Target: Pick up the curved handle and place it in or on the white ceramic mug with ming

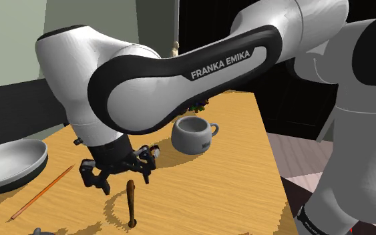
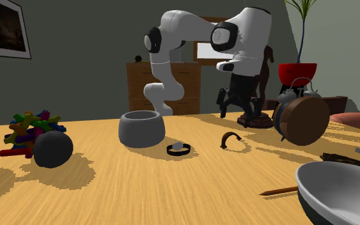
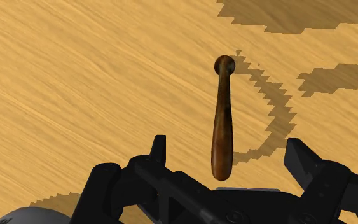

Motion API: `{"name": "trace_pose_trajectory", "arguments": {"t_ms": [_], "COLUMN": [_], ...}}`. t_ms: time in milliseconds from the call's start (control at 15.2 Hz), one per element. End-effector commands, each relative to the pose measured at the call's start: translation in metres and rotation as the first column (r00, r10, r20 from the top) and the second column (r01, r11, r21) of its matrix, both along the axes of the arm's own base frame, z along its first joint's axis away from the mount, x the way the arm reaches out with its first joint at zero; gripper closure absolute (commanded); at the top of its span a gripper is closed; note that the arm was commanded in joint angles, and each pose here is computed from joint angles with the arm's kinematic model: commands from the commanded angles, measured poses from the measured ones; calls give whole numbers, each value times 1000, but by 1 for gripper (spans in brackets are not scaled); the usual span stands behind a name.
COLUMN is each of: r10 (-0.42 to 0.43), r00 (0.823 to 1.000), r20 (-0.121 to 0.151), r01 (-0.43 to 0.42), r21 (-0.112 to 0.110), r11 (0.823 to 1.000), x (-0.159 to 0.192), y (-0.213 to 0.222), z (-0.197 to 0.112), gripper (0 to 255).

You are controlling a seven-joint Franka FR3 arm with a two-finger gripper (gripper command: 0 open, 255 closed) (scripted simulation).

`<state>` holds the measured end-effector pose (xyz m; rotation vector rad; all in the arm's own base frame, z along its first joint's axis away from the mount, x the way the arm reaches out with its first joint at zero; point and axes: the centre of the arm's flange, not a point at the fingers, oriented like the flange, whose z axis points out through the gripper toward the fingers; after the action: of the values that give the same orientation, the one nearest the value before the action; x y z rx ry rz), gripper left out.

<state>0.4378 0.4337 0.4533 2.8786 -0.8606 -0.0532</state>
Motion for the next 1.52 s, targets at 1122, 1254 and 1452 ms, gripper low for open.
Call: {"name": "trace_pose_trajectory", "arguments": {"t_ms": [1122,1254,1452], "r10": [-8,-8,-8], "r00": [1000,1000,1000], "r20": [0,0,0], "r01": [8,8,8], "r21": [-1,-1,-1], "r11": [1000,1000,1000], "x": [0,0,0], "y": [-2,-2,-2], "z": [-41,-41,-41], "gripper": [255,255,255]}}
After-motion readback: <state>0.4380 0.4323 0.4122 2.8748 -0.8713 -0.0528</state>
